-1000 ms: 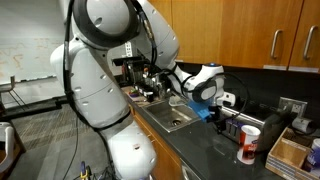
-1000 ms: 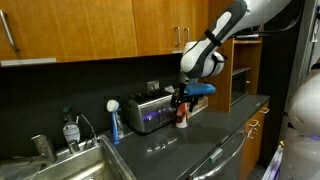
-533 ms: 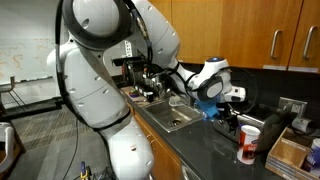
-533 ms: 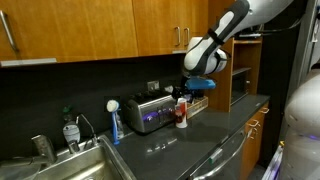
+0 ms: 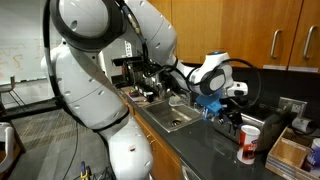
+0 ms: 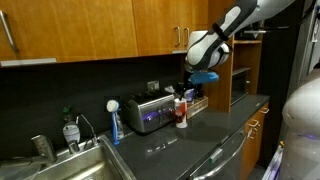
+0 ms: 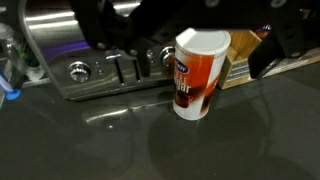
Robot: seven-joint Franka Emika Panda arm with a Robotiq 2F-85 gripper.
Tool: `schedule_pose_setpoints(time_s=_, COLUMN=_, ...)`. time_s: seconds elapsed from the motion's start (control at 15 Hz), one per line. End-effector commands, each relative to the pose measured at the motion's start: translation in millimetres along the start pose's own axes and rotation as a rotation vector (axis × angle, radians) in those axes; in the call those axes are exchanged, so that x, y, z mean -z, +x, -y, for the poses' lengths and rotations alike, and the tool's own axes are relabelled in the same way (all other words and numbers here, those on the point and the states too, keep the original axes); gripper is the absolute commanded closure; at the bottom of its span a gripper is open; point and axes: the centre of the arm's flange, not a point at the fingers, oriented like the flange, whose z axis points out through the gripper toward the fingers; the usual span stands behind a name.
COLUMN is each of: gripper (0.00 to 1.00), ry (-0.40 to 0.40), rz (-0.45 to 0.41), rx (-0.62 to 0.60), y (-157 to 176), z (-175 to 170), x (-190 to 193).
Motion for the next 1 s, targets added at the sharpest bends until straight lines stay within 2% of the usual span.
schedule_pose_setpoints(time_s=0.0, gripper=0.00, ry=-0.007, rz=0.080, rx=0.109, y=0, z=4, x=7)
schedule_pose_setpoints(time_s=0.47, gripper=0.00, ry=0.042, rz=0.201, rx=0.230, y=-8, z=18, x=3)
schedule_pose_setpoints(time_s=0.73, gripper=0.00, ry=0.129, rz=0.307, rx=0.297, y=-30, z=52, x=-19)
schedule_pose_setpoints(time_s=0.93, gripper=0.00, ry=0.137, rz=0.375, rx=0.325, y=-47, z=72, x=-43)
